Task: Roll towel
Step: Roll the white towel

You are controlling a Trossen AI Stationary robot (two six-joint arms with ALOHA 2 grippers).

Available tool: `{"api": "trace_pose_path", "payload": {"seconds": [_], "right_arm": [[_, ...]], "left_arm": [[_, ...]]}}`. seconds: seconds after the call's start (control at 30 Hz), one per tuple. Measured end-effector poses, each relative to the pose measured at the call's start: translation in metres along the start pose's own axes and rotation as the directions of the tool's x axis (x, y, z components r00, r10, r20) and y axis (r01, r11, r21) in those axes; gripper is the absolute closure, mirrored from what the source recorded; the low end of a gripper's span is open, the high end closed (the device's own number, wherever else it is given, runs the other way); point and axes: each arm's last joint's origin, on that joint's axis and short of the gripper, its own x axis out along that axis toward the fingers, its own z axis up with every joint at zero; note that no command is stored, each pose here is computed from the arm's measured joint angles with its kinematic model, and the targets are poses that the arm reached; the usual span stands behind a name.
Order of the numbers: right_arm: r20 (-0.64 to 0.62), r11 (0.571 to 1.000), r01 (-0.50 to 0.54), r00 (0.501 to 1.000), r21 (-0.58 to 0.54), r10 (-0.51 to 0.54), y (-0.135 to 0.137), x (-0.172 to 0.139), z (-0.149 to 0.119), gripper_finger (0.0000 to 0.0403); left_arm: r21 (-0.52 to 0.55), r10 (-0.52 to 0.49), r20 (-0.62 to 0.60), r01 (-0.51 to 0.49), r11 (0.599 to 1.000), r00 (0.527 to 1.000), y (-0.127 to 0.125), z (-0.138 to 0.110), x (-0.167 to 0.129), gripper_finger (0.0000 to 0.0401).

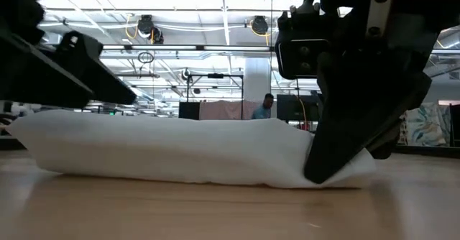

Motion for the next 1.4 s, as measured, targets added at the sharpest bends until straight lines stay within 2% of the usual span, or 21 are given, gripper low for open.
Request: {"api": "trace_pose_path", "payload": {"seconds": [0.1, 0.33, 0.4, 0.43, 0.5, 0.6, 0.7, 0.83, 0.93, 1.03, 1.1, 1.2, 1.3, 1.4], "right_arm": [[-0.011, 1.0, -0.007, 1.0, 0.013, 0.007, 0.0, 0.0, 0.0, 0.0401], [-0.016, 1.0, -0.011, 1.0, 0.008, 0.011, -0.001, 0.0, 0.001, 0.0401], [-0.024, 1.0, -0.017, 1.0, -0.008, 0.017, -0.001, 0.0, 0.001, 0.0401], [-0.04, 0.999, -0.028, 0.999, -0.019, 0.027, 0.0, 0.0, 0.001, 0.0401], [-0.079, 0.998, -0.062, 0.995, -0.033, 0.059, 0.0, -0.001, 0.002, 0.0401], [-0.124, 0.992, -0.111, 0.987, -0.054, 0.104, 0.0, -0.004, 0.006, 0.0392], [-0.131, 0.98, -0.149, 0.983, -0.131, 0.131, 0.005, -0.013, 0.008, 0.0368], [-0.137, 0.954, -0.16, 0.982, -0.254, 0.128, 0.011, -0.032, 0.011, 0.0316], [-0.092, 0.932, -0.082, 0.994, -0.352, 0.053, 0.015, -0.049, 0.009, 0.027], [0.048, 0.89, 0.053, 0.998, -0.453, -0.035, 0.023, -0.062, 0.002, 0.0227], [0.149, 0.849, 0.146, 0.986, -0.508, -0.08, 0.03, -0.066, -0.008, 0.0202], [0.296, 0.801, 0.28, 0.946, -0.529, -0.135, 0.039, -0.062, -0.028, 0.0165], [0.374, 0.769, 0.336, 0.917, -0.544, -0.136, 0.046, -0.048, -0.051, 0.0133], [0.465, 0.733, 0.378, 0.88, -0.566, -0.094, 0.054, -0.033, -0.073, 0.0118]], "left_arm": [[-0.026, -0.03, -0.045, 0.029, 0.999, 0.999, 0.006, -0.002, 0.006, 0.0161], [-0.08, -0.11, -0.146, 0.099, 0.992, 0.983, 0.019, -0.005, 0.017, 0.0329], [-0.124, -0.122, -0.163, 0.102, 0.987, 0.979, 0.022, -0.005, 0.019, 0.0377], [-0.166, -0.118, -0.179, 0.088, 0.982, 0.977, 0.025, -0.006, 0.021, 0.0388], [-0.274, -0.127, -0.225, 0.062, 0.96, 0.966, 0.033, -0.007, 0.024, 0.0389], [-0.442, -0.173, -0.257, 0.043, 0.896, 0.951, 0.044, -0.005, 0.025, 0.0392], [-0.471, -0.198, -0.257, 0.056, 0.88, 0.946, 0.048, -0.002, 0.023, 0.0396], [-0.507, -0.237, -0.222, 0.096, 0.857, 0.946, 0.055, 0.011, 0.019, 0.0396], [-0.531, -0.266, -0.21, 0.119, 0.839, 0.941, 0.061, 0.017, 0.019, 0.0396], [-0.57, -0.285, -0.22, 0.114, 0.814, 0.933, 0.07, 0.019, 0.023, 0.0396], [-0.595, -0.291, -0.222, 0.107, 0.796, 0.931, 0.078, 0.02, 0.027, 0.0396], [-0.63, -0.307, -0.243, 0.092, 0.772, 0.92, 0.088, 0.02, 0.031, 0.0397], [-0.653, -0.316, -0.263, 0.073, 0.754, 0.912, 0.094, 0.018, 0.034, 0.0397], [-0.665, -0.325, -0.276, 0.065, 0.744, 0.904, 0.098, 0.017, 0.035, 0.0397]]}}
